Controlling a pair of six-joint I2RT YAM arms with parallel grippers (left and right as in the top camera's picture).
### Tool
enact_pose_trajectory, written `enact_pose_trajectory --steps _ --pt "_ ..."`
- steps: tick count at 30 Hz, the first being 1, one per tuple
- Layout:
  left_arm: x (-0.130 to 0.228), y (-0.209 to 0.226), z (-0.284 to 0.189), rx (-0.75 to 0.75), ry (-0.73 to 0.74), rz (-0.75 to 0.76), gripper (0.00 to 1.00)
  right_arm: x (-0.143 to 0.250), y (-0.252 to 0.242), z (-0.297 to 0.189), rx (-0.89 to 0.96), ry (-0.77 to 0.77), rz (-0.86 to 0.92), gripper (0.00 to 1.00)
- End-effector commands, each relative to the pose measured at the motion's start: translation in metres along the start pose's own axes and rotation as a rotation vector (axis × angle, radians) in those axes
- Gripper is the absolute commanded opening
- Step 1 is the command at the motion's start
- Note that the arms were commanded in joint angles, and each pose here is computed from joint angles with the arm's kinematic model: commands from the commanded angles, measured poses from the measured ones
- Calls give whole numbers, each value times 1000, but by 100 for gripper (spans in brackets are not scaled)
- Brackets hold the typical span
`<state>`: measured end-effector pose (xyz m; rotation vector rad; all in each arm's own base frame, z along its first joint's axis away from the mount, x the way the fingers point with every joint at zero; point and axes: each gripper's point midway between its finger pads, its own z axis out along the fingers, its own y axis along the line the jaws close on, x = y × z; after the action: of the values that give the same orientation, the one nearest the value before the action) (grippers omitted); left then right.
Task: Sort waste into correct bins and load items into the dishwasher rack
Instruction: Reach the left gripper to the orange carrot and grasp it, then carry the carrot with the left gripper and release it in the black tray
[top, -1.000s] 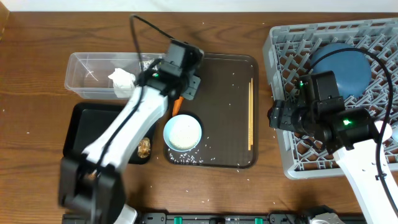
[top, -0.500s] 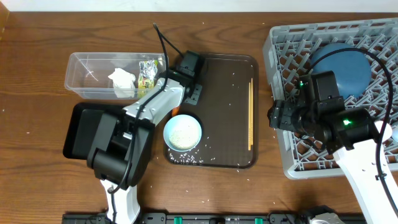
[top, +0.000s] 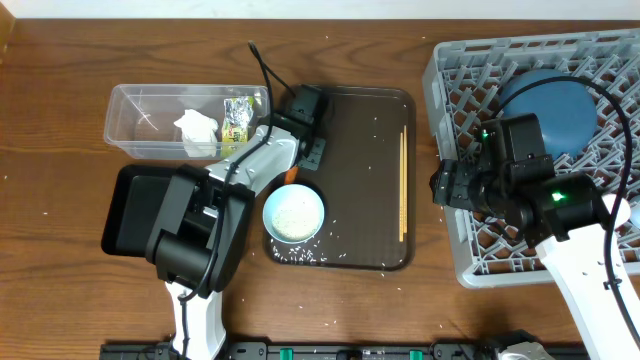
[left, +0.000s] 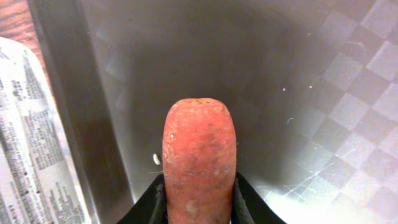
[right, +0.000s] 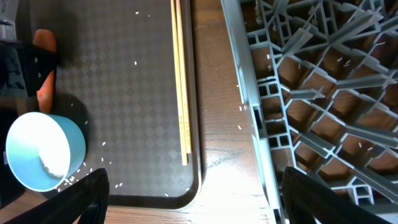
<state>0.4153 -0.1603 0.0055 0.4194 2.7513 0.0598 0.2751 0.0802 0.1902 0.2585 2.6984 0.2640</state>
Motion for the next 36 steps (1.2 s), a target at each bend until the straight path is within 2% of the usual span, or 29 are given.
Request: enact_pose_trajectory --steps 1,9,15,19,24,32,36 --pt "9 -19 4 74 31 1 24 1 4 0 -9 3 -5 82" --pt "-18 -36 -47 101 -94 37 23 1 4 0 -8 1 -5 82" --pt "-45 -32 -107 119 -244 38 23 0 3 0 -4 -3 -5 82" --pt "-48 -25 -141 113 -299 60 23 0 4 0 -5 -3 -5 82" --pt "-8 5 -167 -7 -191 61 22 2 2 0 1 6 -5 82" --pt "82 56 -183 -207 150 117 23 2 2 0 0 6 -13 82" --pt "98 67 -179 -221 211 79 23 2 3 0 0 5 -12 82"
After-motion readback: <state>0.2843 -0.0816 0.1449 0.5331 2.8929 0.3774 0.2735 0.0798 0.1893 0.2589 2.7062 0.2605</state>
